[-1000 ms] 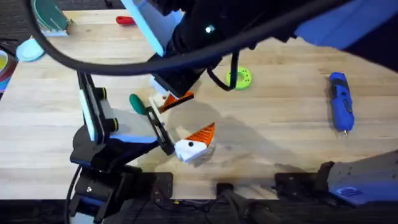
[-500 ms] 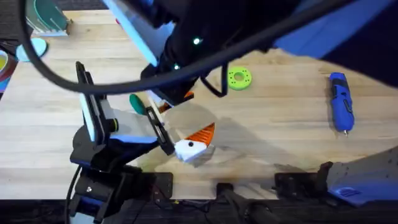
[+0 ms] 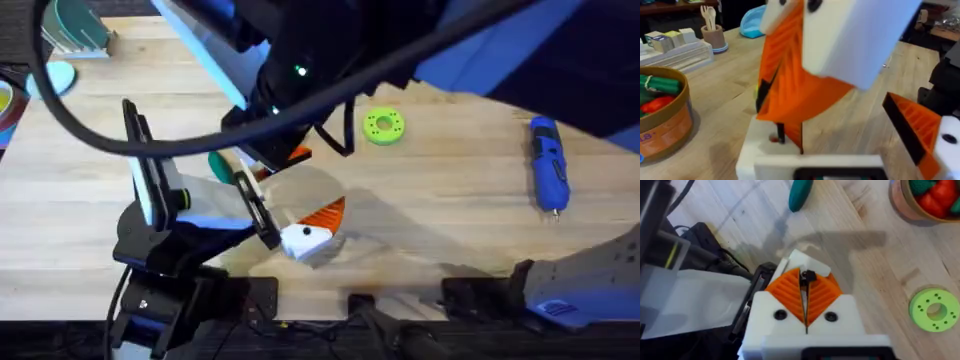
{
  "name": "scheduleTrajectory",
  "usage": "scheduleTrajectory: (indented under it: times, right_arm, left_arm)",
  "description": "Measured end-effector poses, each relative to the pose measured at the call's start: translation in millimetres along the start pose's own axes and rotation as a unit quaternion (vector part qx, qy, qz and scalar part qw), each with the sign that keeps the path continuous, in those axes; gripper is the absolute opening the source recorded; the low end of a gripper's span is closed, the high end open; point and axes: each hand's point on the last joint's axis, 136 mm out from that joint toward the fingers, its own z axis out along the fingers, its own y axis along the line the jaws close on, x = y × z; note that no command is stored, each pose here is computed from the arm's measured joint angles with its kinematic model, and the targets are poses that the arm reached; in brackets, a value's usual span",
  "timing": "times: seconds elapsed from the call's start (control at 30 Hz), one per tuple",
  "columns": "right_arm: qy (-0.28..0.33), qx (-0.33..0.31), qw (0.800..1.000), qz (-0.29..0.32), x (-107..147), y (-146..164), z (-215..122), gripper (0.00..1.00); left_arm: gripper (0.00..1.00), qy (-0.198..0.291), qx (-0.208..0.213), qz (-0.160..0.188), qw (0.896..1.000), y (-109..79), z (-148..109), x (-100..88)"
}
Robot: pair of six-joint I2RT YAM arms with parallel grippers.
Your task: Pick up the gripper from the table and insert it into the empty holder that is missing its gripper. Then pick up a screw, insert it into the mounting hole, and use the screwdriver to tighten it. Finally, clean up the table by picking up the vegetable and placing it into the bucket.
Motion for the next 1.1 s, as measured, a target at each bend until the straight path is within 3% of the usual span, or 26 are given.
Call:
scheduleTrajectory:
  times: [0.57,1.1]
  right_arm:
    - [0.006,0.023,1.0,-0.004,0.3,-7.9,7.1,0.006]
    - [0.017,-0.001,1.0,-0.003,5.2,0.4,7.1,0.006]
  left_arm:
    - [0.992,-0.001,0.0,0.005,1.0,-0.1,0.0,-0.3]
    - [0.992,-0.001,0.0,0.005,1.0,-0.1,-0.1,-0.3]
